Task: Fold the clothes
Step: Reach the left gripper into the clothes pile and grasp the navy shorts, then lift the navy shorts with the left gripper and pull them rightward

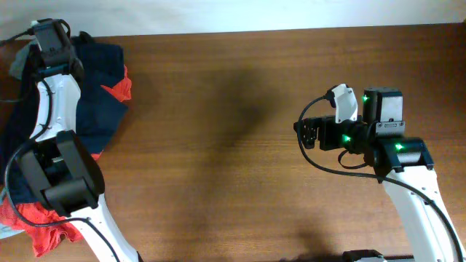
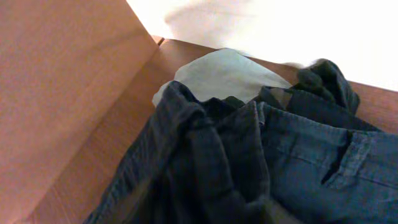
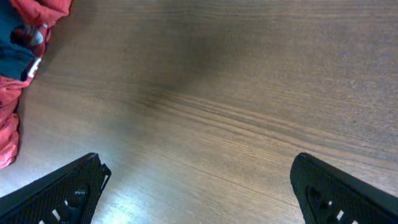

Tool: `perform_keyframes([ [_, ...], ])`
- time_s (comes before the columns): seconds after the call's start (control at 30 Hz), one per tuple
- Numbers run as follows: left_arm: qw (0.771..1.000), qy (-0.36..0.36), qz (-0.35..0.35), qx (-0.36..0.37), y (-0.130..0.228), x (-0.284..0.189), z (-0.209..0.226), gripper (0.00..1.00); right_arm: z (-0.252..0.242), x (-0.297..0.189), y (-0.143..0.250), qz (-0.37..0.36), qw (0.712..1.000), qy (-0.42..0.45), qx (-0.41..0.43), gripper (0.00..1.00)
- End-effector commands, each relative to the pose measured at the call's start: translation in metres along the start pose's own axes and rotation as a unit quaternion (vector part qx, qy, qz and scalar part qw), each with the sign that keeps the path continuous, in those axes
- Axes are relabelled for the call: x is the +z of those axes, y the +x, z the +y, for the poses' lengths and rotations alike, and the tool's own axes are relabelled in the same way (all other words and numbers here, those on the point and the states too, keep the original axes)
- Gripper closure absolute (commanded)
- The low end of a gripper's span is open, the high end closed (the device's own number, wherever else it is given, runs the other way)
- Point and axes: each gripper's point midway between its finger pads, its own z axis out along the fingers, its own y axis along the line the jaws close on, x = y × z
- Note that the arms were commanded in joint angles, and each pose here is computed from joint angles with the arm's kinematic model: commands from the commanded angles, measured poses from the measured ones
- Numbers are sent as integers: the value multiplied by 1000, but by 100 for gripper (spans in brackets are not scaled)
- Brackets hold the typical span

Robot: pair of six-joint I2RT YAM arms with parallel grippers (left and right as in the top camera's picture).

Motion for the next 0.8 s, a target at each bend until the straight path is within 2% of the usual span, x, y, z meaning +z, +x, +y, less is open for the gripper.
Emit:
perform_keyframes([
  [0.0,1000,-13,-10,-3,-11,-3,8,75,5,-2,-8,-8,1000,-1,-15,2],
  [0.13,999,-8,-32,-17,-31,-20,8,78,5,-2,-8,-8,1000,-1,-15,2],
  [0.27,997,6,-71,-39,-67,-63,8,84,5,-2,-9,-9,1000,-1,-16,2],
  [0.53,981,66,-171,-55,-139,-207,3,99,5,-3,-16,-24,999,-2,-23,2],
  [0.67,971,116,-204,-48,-152,-281,-7,99,7,-6,-27,-41,999,-3,-31,2],
  [0.77,958,181,-223,-25,-152,-334,-26,99,12,-15,-40,-56,998,-3,-38,2],
])
